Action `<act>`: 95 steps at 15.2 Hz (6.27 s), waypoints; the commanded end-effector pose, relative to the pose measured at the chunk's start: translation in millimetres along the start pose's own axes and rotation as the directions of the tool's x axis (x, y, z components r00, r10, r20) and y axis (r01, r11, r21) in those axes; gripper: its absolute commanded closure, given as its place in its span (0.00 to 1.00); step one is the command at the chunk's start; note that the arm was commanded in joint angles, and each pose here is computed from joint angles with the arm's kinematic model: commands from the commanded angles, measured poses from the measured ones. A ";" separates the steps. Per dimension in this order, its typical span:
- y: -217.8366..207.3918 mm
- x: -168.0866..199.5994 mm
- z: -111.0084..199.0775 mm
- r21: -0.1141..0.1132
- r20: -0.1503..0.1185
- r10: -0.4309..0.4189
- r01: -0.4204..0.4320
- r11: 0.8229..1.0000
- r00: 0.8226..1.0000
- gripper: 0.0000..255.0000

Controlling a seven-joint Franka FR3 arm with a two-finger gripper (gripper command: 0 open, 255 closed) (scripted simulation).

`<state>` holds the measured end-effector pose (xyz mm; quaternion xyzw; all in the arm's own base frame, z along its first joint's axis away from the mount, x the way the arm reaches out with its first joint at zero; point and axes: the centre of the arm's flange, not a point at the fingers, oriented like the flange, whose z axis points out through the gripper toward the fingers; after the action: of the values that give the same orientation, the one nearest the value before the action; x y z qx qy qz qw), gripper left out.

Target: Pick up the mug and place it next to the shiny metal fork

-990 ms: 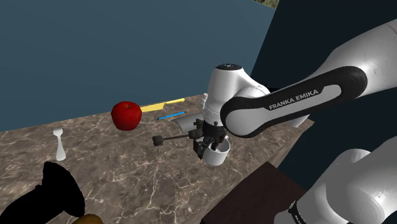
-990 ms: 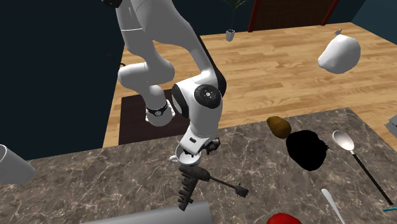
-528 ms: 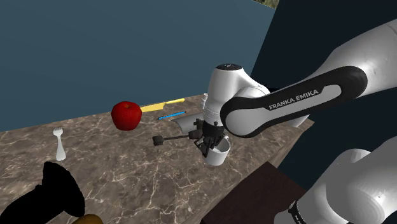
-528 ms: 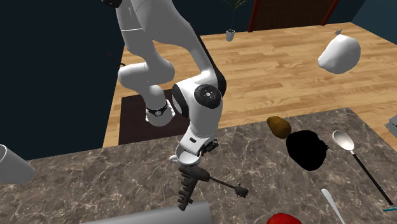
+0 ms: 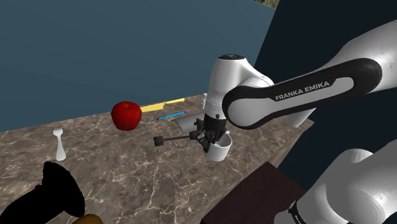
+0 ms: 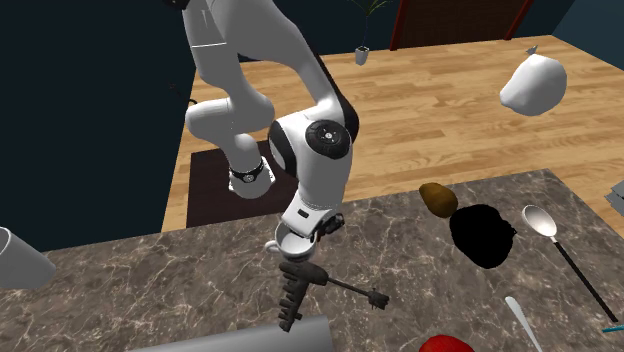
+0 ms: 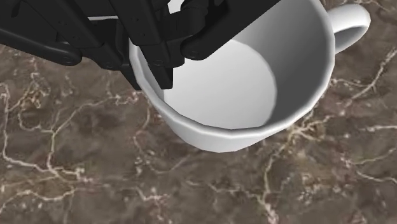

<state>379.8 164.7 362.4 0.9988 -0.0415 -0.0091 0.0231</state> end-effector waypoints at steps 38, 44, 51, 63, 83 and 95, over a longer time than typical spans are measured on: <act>-139.4 130.5 -135.0 0.000 0.000 0.000 0.000 1.000 1.000 1.00; -197.8 183.8 -139.2 0.000 0.000 0.000 0.000 1.000 1.000 1.00; -244.2 225.9 -131.9 0.000 0.000 0.000 0.000 1.000 1.000 1.00; -247.2 226.9 -68.6 0.000 0.000 0.000 0.000 1.000 1.000 1.00; -250.3 228.0 -1.3 0.000 0.000 0.000 0.000 1.000 1.000 1.00; -250.3 228.0 -51.3 0.000 0.000 0.000 0.000 1.000 1.000 0.00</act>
<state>628.4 397.2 395.9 0.9988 -0.0414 -0.0086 0.0228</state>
